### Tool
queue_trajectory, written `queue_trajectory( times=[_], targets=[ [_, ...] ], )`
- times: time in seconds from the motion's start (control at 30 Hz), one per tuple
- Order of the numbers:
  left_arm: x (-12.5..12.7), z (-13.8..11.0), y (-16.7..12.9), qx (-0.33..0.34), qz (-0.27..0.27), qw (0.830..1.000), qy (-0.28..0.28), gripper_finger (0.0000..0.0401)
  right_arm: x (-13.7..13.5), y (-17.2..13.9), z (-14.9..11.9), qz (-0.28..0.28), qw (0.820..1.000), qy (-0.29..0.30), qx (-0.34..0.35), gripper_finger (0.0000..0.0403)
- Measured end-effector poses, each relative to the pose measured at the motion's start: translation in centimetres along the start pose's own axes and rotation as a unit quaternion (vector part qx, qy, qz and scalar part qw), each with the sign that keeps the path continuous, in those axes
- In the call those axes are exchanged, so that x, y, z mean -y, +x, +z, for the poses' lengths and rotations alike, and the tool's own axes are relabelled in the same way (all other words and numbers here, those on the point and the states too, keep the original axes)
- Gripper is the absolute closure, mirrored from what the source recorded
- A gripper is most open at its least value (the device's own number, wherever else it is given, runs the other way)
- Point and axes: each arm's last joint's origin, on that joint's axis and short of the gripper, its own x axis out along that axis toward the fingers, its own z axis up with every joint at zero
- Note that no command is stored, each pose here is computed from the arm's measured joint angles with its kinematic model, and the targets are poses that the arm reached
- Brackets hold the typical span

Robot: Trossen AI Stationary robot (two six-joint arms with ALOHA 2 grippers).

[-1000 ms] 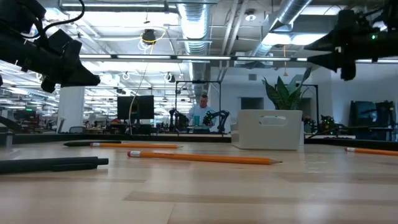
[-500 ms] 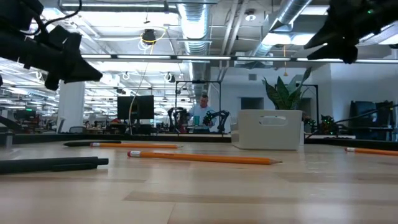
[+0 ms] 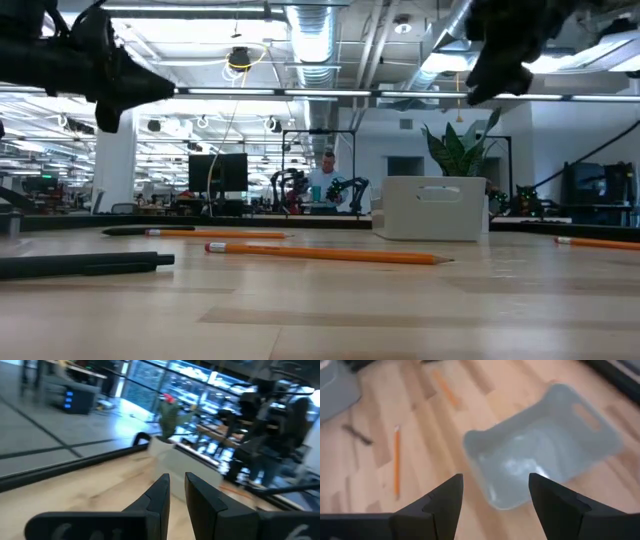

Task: Sort pens & pencils
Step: Move the bottom gray bin to the top of the table

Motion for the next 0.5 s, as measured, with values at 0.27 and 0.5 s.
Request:
queue_trajectory(
  times=[0.27,0.5],
  targets=[
    [1.4,2.6,-0.5,-0.019,-0.072,0.997,-0.012,0.0351,-1.7,2.4,0.8,0.013,0.998,-0.031,-0.052,0.0154],
    [3.1,7.3,-0.8,-0.037,-0.055,0.997,0.03,0.0351,-1.5,4.1,0.9,0.003,0.997,-0.012,-0.079,0.0154]
  ],
)
